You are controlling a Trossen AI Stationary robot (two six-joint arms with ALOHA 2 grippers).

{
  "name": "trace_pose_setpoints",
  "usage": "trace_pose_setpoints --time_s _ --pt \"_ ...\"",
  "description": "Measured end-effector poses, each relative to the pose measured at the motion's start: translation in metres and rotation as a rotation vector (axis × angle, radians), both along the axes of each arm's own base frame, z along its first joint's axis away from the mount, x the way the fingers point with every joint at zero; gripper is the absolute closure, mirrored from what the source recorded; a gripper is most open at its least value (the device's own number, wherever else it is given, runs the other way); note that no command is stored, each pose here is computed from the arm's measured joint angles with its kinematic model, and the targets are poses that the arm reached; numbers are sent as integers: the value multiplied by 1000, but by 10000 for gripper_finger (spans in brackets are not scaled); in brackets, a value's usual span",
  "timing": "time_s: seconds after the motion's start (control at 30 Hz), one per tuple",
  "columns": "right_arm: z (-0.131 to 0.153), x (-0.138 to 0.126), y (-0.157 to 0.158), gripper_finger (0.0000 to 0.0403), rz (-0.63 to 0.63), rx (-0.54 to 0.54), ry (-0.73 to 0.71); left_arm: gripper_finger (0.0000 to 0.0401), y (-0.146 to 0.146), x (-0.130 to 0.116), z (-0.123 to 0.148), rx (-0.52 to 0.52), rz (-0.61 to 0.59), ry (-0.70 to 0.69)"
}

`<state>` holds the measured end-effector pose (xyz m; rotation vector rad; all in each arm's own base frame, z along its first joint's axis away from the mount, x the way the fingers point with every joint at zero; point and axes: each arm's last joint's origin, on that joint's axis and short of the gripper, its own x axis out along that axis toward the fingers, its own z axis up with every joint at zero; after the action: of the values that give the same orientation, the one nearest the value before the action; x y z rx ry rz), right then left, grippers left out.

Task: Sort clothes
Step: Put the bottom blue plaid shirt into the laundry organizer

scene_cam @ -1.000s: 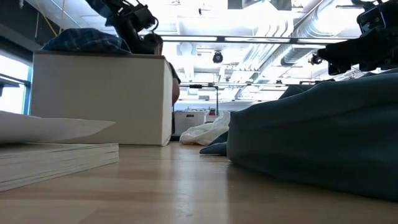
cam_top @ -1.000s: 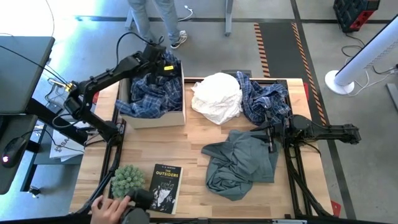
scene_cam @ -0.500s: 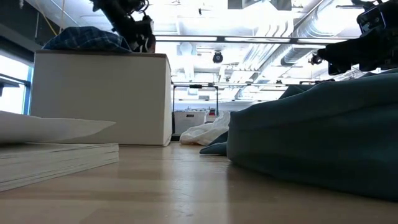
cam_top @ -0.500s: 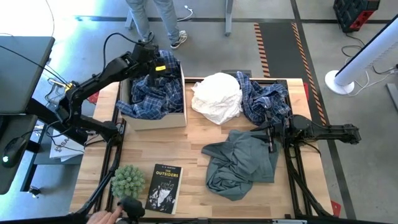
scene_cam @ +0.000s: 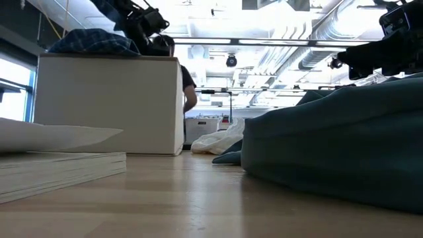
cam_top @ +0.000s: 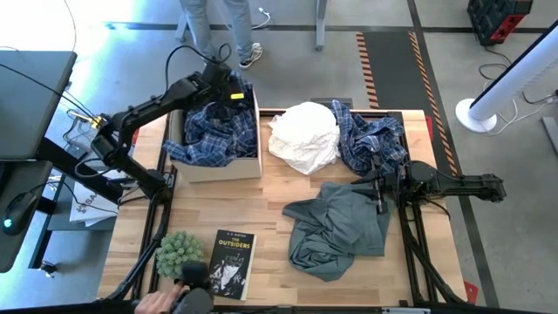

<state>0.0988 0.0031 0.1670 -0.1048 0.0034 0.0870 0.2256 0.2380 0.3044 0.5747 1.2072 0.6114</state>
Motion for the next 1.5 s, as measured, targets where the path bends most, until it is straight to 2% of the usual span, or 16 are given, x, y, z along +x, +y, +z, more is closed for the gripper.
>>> trace_pose_setpoints --time_s 0.17,0.33,0.5,0.57,0.67,0.83,0.97,1.1,1.23,1.5 --pt "0 0 0 304 0 0 0 385 -15 1 18 74 -54 -37" --pt "0 0 0 304 0 0 0 394 -42 -15 62 234 -74 -156" --pt "0 0 0 304 0 0 0 382 -58 -30 85 285 -94 -230" --pt "0 0 0 304 0 0 0 382 -58 -34 82 247 -112 -198" --pt "0 0 0 304 1 0 0 389 -50 -35 67 179 -157 -77" --pt "0 0 0 304 0 0 0 391 -32 -24 40 94 -224 71" --pt "0 0 0 304 1 0 0 370 -21 -10 16 19 -253 124" --pt "0 0 0 304 0 0 0 337 -17 -7 3 -32 -260 196" --pt "0 0 0 304 0 0 0 317 -20 -6 6 -15 -231 201" --pt "0 0 0 304 0 0 0 312 -27 -19 26 82 -64 151"
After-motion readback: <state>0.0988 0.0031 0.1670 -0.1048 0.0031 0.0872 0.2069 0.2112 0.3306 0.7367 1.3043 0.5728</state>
